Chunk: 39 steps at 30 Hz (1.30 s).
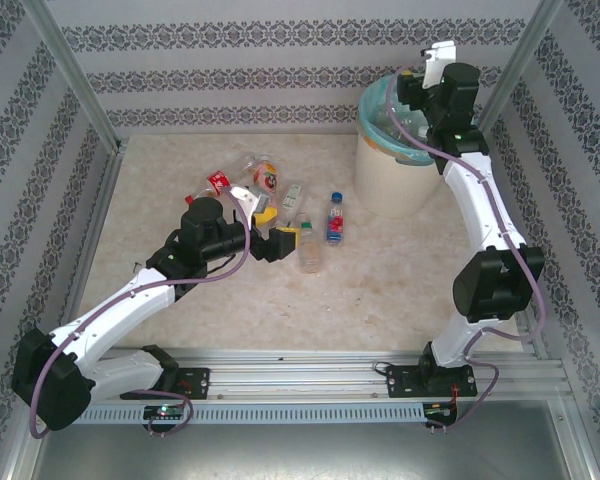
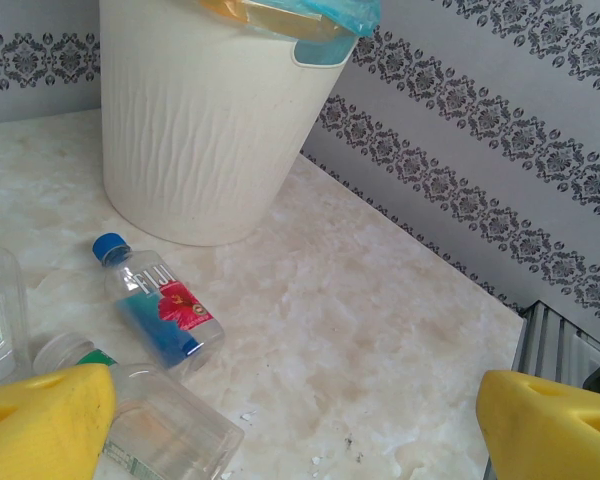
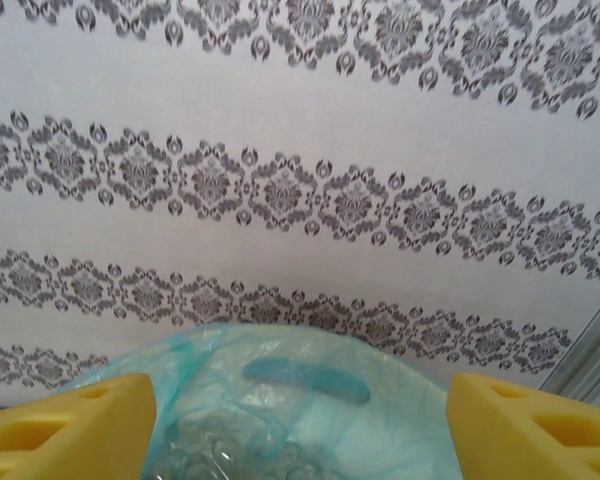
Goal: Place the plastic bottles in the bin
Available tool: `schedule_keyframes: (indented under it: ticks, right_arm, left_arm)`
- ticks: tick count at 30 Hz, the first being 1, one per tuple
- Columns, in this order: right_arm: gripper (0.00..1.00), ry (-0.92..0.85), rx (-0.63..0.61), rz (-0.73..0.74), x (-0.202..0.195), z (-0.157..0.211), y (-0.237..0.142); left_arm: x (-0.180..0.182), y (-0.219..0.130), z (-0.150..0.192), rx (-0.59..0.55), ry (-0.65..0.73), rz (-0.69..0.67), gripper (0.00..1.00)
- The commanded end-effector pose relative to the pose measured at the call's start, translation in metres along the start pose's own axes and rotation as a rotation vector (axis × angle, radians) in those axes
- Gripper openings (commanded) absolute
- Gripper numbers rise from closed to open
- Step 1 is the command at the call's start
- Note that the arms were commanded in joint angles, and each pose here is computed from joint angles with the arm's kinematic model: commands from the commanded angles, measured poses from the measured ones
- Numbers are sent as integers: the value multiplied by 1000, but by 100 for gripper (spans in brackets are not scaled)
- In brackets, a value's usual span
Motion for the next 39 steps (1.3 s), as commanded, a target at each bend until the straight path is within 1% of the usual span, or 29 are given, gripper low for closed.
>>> schedule_keyframes:
  ticks: [1,5,7,10,14,16,18,19,21,23,24,26,28,29,31,33,35,39]
  right_arm:
    - [75,13,-46,-28,-1,-14,0]
    - [67,42,5,-64,2,-1,13]
    - [61,71,52,-95,5,8,18]
    - [55,95,124,-124,10,26,20]
    - [54,113,207,-112,9,54,19]
    - [54,116,229,-104,8,60,18]
    - [54,124,224,-109,9,53,14]
    - [54,130,205,-119,10,42,10]
    - [56,129,145,-135,14,14,-3]
    - [58,126,74,-138,17,-19,-22]
    - [59,124,45,-141,19,-31,-32]
    - [61,119,-17,-147,24,-56,-57]
    - [63,108,-63,-164,32,-71,-82]
    - [64,97,-82,-179,37,-74,-95]
    - [64,80,-111,-197,45,-75,-121]
    - [65,71,-130,-223,53,-70,-146]
    - [65,68,-154,-260,58,-60,-173]
    - [65,81,-143,-293,61,-30,-210]
  left_arm:
    - [-3,1,-4,-34,25,5,93]
    - [-4,1,-5,-29,26,5,93]
    - [-4,1,-5,-27,30,5,93]
    - [-3,1,-2,-19,32,-4,93]
    - [0,2,2,-6,38,-25,93]
    - [3,2,3,6,29,-67,94]
    - [10,2,5,27,-5,-144,94]
    - [14,2,4,41,-26,-192,93]
    - [22,4,5,79,-79,-274,90]
    - [29,10,5,135,-149,-337,80]
    - [31,15,5,171,-181,-358,80]
    - [32,28,9,294,-224,-396,84]
    - [27,45,13,400,-222,-413,86]
    - [25,54,18,450,-227,-416,87]
    - [21,71,27,514,-256,-420,87]
    - [17,87,37,554,-279,-418,87]
    - [15,101,47,605,-293,-435,87]
    - [15,121,65,685,-294,-466,88]
Point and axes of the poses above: each hand's point on the last joint's axis, 136 mm out from that joint toward the fingers, its own y axis out along the fingers, its own x axis along the line the jaws close on, z = x × y, the point moved 9 cm from there along -y, back along the fingers, and after that the axes turned 11 degrees about y, right-handed, at the moved point
